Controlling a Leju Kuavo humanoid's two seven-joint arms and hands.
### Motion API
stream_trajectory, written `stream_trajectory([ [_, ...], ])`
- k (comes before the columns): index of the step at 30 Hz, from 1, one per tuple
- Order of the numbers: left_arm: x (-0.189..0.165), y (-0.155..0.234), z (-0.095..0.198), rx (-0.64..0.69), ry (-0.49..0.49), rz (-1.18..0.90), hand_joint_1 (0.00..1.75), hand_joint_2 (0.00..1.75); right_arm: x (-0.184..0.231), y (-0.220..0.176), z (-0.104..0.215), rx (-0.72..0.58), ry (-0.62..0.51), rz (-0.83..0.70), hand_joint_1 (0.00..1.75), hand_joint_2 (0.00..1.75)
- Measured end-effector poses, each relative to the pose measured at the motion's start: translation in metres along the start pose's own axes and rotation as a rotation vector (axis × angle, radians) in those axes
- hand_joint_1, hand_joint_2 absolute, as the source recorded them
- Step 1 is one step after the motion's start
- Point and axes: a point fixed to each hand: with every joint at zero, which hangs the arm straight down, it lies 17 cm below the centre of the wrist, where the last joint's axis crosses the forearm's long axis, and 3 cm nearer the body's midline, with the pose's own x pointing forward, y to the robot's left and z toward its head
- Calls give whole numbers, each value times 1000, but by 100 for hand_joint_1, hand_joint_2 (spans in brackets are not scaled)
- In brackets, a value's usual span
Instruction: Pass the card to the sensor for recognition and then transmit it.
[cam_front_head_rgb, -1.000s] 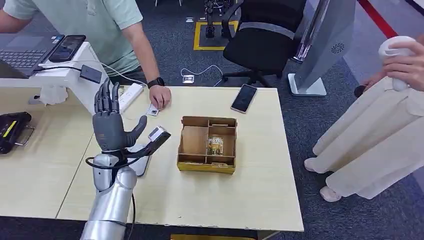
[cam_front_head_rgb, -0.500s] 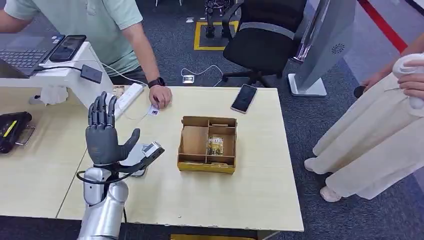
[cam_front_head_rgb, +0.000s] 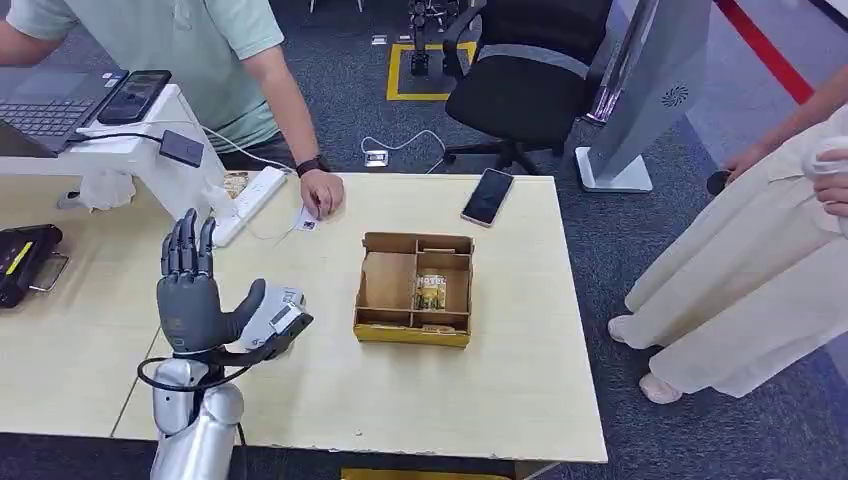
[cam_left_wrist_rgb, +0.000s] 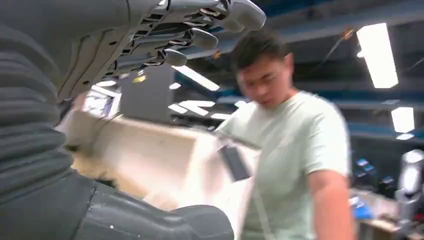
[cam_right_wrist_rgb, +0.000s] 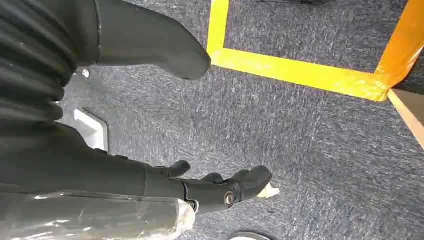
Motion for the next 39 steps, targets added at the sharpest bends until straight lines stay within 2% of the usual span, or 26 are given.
stream_trajectory([
  [5,2,-10,26,-52,-7,17,0,175,0,-1,0,-1,-3,-1,0,175],
  [13,5,-17,40,-94,-18,17,0,175,0,-2,-1,-3,-2,-3,0,175],
  [21,26,-32,65,-181,-99,-9,0,175,-2,-3,-1,-7,4,-12,0,175],
  [31,29,-34,67,-191,-110,-11,0,175,-2,-3,-1,-7,4,-12,0,175],
  [36,39,-39,74,-222,-157,-14,0,175,0,-5,-2,-9,-1,-11,0,175],
  [39,46,-61,88,-314,-152,30,0,175,0,-5,-3,-5,0,-9,0,175],
])
